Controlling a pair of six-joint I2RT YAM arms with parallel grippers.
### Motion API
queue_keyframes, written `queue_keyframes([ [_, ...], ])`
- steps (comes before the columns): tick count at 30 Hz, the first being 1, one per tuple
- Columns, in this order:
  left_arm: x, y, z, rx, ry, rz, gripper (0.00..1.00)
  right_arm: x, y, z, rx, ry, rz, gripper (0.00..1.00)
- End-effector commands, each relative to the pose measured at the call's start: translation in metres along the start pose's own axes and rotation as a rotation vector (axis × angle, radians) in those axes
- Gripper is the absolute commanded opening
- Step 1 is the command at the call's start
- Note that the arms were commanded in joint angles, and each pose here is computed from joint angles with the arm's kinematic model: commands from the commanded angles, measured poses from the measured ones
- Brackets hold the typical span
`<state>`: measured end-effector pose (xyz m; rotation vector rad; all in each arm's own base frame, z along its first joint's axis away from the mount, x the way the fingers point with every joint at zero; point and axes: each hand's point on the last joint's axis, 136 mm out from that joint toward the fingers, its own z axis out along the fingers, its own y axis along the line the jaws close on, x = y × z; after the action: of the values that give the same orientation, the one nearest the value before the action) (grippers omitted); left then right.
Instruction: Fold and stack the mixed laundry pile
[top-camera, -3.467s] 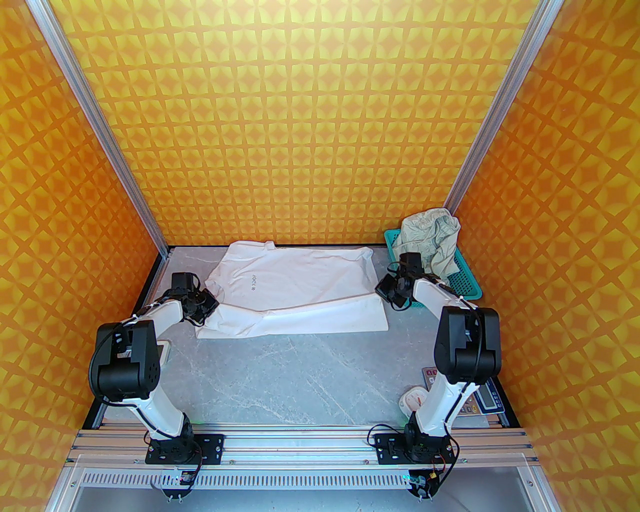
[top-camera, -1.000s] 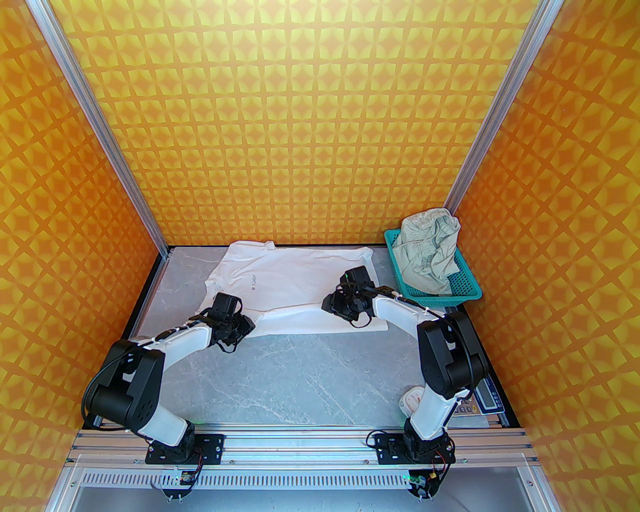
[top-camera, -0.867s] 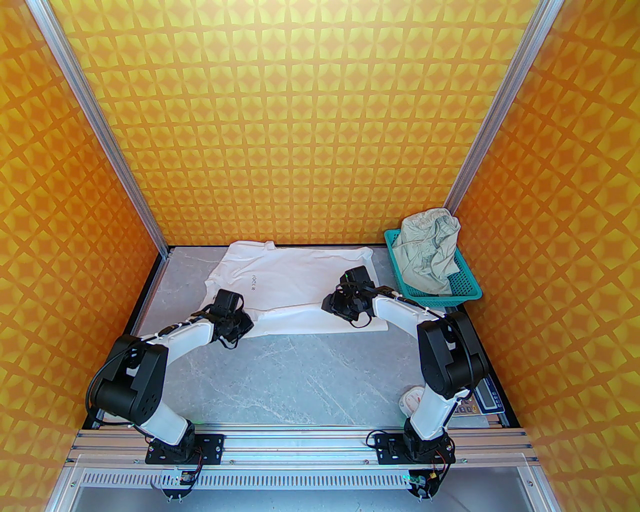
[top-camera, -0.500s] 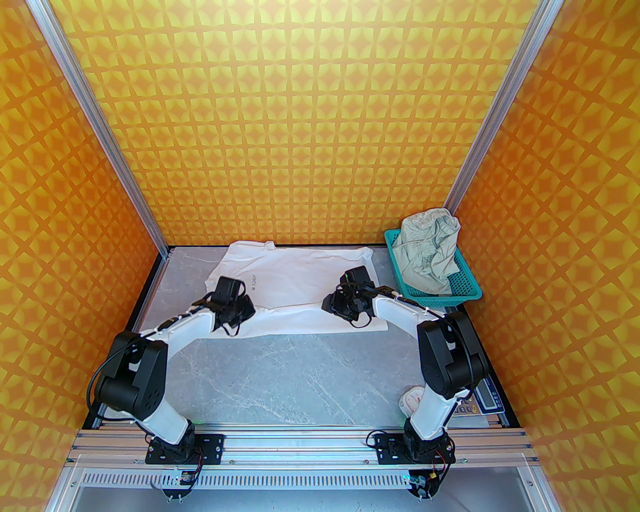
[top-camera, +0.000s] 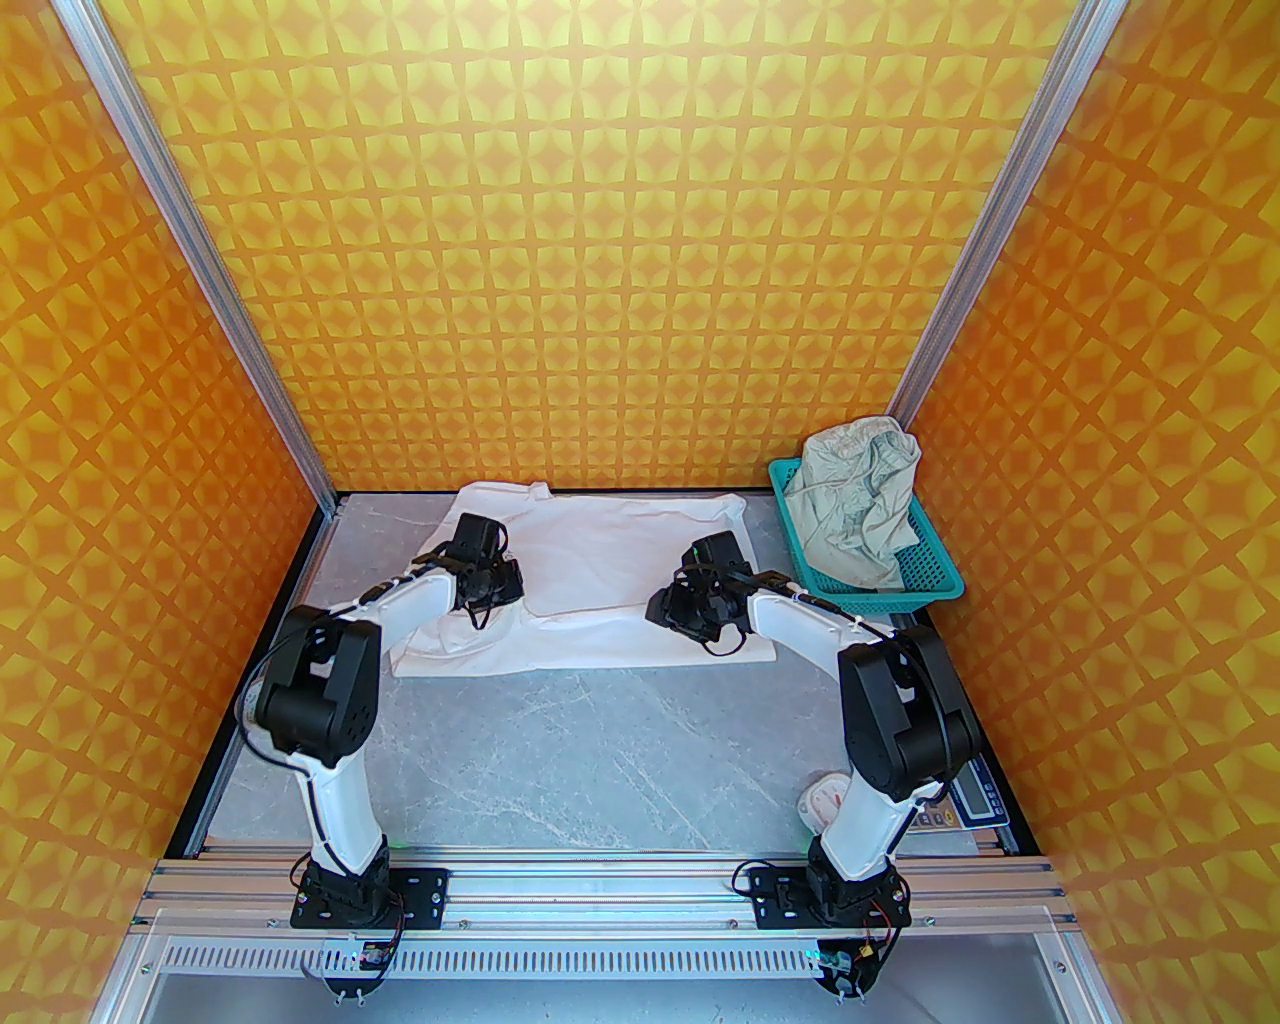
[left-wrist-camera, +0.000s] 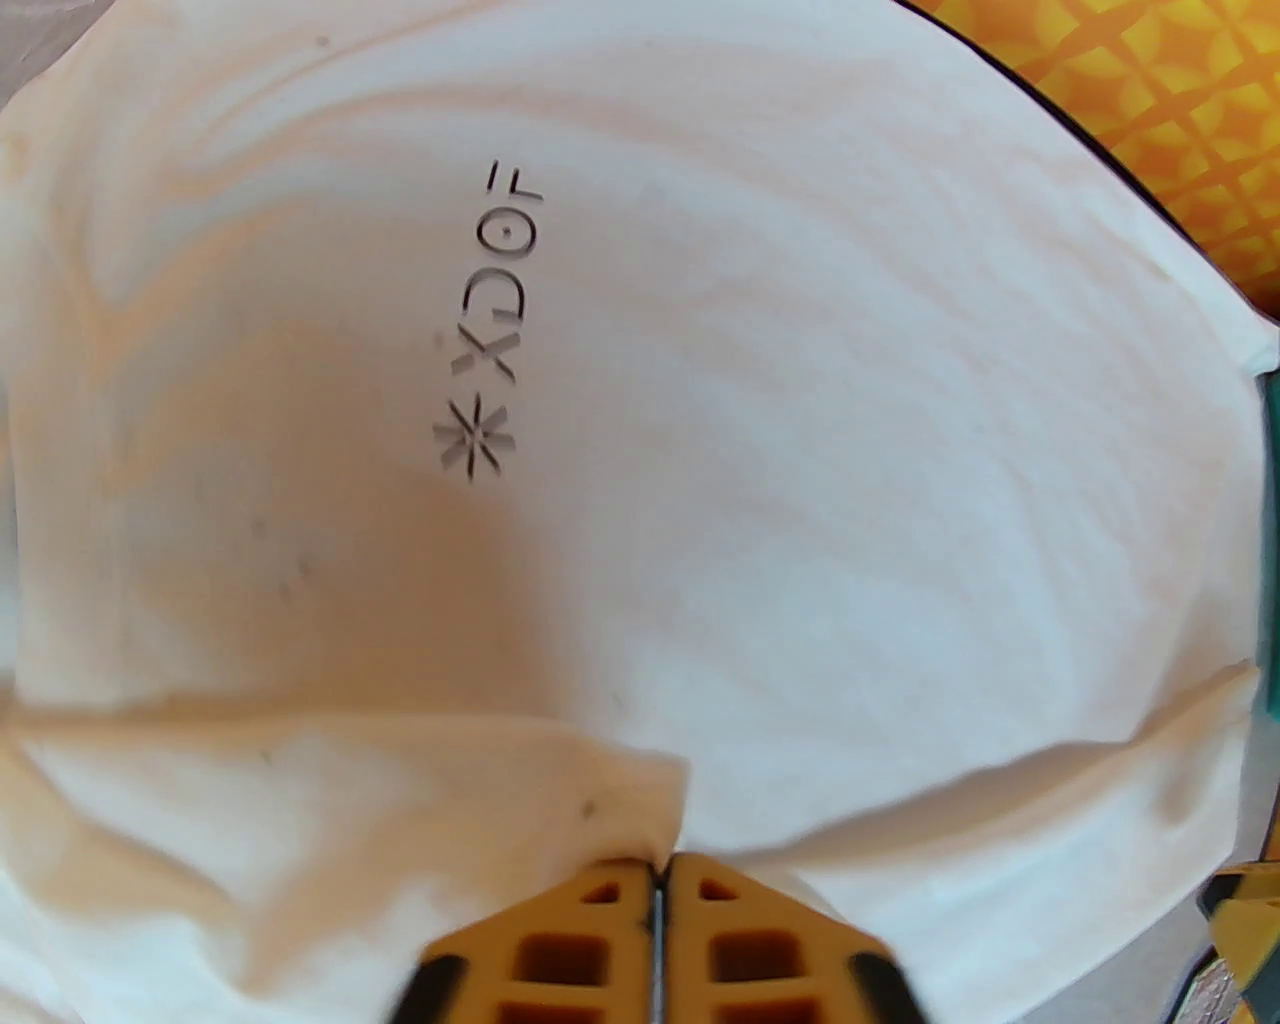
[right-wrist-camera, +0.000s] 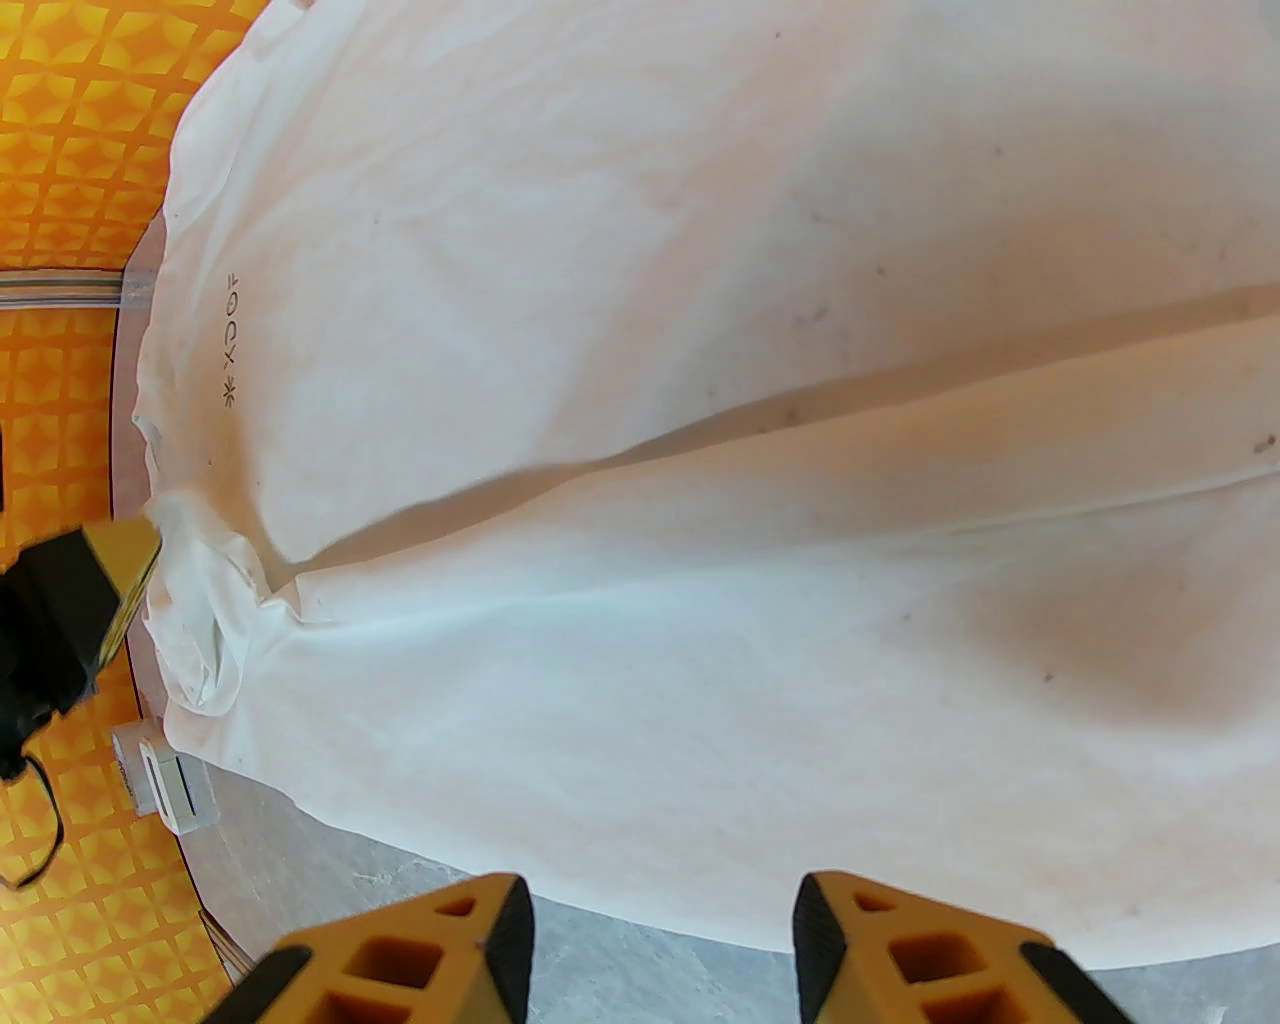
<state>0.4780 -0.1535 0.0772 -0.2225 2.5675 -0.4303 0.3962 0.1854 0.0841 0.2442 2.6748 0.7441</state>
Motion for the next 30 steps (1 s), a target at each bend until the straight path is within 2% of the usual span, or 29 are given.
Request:
queue_keyframes([
  [1, -0.007, 0.003, -0.022, -0.019, -0.011, 0.055, 0.42, 0.0, -0.003, -0.014, 0.022, -0.016, -0.022, 0.48],
  [3, -0.005, 0.007, -0.041, -0.021, -0.022, 0.049, 0.52, 0.0, -0.004, -0.017, 0.028, -0.023, -0.024, 0.48],
  [4, -0.002, 0.013, -0.049, -0.027, -0.024, 0.038, 0.53, 0.0, -0.004, -0.018, 0.027, -0.025, -0.023, 0.48],
  [9, 0.026, 0.07, -0.079, -0.048, -0.023, -0.104, 0.5, 0.003, -0.003, -0.015, 0.01, -0.018, -0.011, 0.48],
  [14, 0.053, 0.104, -0.075, -0.03, 0.029, -0.2, 0.5, 0.004, -0.005, -0.011, 0.013, -0.013, -0.005, 0.48],
  [20, 0.066, 0.109, -0.05, 0.006, 0.075, -0.26, 0.49, 0.004, -0.006, -0.01, 0.009, -0.012, 0.001, 0.48],
  [26, 0.067, 0.107, -0.04, 0.024, 0.073, -0.287, 0.48, 0.005, -0.007, -0.012, 0.016, -0.016, -0.003, 0.48],
  [30, 0.067, 0.101, -0.033, 0.05, 0.078, -0.298, 0.41, 0.004, -0.006, -0.011, 0.011, -0.014, 0.001, 0.48],
])
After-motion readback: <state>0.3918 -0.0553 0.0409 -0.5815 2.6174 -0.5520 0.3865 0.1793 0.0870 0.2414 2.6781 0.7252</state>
